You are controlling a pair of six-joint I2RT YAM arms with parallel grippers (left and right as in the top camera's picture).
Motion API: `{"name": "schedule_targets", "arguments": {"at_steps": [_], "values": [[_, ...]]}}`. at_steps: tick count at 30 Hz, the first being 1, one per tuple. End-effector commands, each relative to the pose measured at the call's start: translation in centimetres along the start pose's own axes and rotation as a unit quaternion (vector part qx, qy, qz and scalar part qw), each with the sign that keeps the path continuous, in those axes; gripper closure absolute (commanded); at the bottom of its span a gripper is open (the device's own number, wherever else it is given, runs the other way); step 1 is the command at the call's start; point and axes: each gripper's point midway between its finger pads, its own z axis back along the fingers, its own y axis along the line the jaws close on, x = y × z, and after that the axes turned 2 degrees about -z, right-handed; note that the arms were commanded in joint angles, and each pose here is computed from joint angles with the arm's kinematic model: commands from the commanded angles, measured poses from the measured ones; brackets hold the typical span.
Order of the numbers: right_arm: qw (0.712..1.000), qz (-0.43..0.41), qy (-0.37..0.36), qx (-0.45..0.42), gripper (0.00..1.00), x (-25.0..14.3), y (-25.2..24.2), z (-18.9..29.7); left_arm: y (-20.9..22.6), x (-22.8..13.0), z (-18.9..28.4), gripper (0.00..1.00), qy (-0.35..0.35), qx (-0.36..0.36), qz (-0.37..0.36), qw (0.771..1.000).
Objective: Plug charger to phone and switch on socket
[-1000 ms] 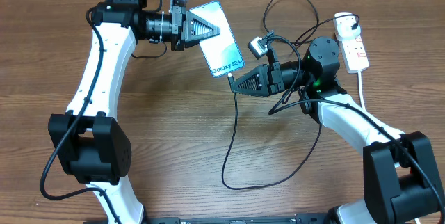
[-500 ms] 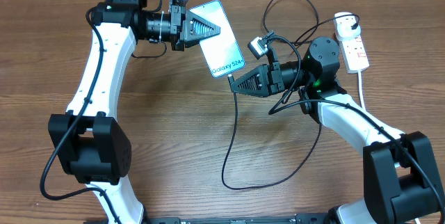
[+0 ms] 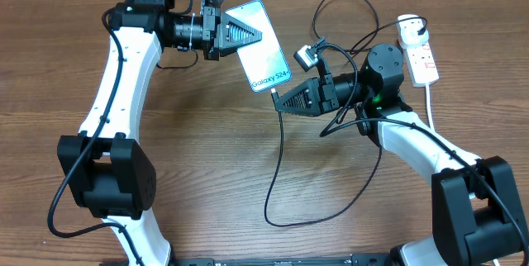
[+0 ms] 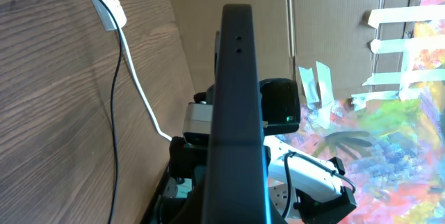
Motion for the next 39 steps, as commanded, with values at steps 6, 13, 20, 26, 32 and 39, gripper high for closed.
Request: {"name": "schedule_targets", "arguments": {"at_steps": [6,13,20,26,32,39], "values": [[0.999,0.030,0.017,0.005,0.96,-0.19,1.67,-0.05,-0.37,0.10,0.52,0.96,-0.005,-0.005,-0.017,1.000],[0.999,0.043,0.017,0.006,0.96,-0.06,2.30,-0.05,-0.39,0.06,0.52,0.96,-0.004,-0.005,-0.015,1.000],[0.999,0.043,0.016,0.006,0.96,-0.03,2.30,-0.05,-1.14,-0.12,0.54,0.96,0.001,-0.027,-0.015,1.000],[0.999,0.041,0.016,0.005,0.96,-0.04,2.28,-0.05,-1.15,-0.13,0.55,0.96,0.001,-0.028,-0.015,1.000],[0.999,0.040,0.011,0.005,0.96,0.15,2.27,-0.06,-1.16,-0.14,0.55,0.96,0.001,-0.028,-0.014,1.000],[0.999,0.040,0.007,0.004,0.96,0.28,2.25,-0.06,-1.26,-0.19,0.55,0.96,0.002,-0.031,-0.013,0.999]]}}
